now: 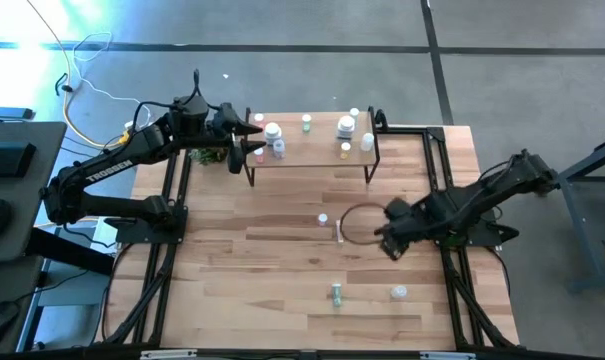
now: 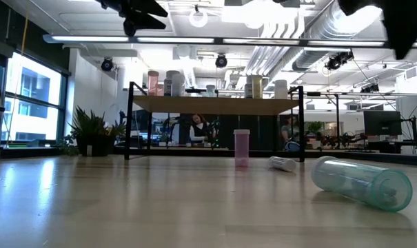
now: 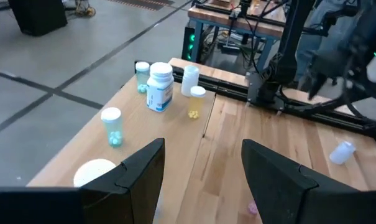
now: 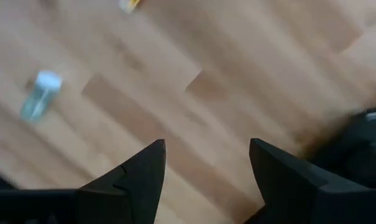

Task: Pick and place medicine bottles onto shelf by color
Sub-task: Put the transparent pill bottle on the shelf

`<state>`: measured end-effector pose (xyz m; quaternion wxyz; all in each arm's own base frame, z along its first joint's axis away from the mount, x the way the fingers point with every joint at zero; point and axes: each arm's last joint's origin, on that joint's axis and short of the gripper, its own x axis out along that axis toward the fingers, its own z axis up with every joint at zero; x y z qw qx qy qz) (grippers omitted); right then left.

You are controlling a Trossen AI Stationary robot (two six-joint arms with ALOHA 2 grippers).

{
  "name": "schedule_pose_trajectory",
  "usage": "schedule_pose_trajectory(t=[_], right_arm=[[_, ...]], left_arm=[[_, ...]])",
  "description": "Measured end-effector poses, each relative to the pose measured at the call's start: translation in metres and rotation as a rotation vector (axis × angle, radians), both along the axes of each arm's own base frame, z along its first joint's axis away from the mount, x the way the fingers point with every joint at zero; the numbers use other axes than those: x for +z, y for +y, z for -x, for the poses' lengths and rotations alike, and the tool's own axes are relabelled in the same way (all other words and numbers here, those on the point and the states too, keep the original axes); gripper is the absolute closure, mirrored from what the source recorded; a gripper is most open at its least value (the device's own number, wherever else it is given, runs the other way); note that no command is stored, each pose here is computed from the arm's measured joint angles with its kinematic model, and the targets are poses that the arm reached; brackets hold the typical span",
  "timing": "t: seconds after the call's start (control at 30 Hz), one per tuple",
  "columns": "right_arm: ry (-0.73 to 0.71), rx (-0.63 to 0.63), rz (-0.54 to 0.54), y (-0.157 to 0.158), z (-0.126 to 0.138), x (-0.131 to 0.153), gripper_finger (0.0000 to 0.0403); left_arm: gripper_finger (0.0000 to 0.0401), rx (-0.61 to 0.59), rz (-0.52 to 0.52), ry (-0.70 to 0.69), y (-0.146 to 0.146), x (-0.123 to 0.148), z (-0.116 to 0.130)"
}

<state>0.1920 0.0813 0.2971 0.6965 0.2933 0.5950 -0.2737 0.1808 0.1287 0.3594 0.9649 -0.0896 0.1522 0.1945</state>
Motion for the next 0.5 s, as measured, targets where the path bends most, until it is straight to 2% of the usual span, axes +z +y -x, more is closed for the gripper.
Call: schedule_pose_trajectory(t=[0.17,0.5], right_arm=[[-0.004,0.076,-0.077,0.023,0.005,-0.022,0.0178],[-0.039,0.099,-0.152,0.051,0.016,-0.053,0.0178]], left_arm=[[0.0197,-0.003,0.021,0.009,-0.002,-0.002,-0.001],[0.0197,-0.037,0.04,0.025,-0.009,-0.003,-0.005]])
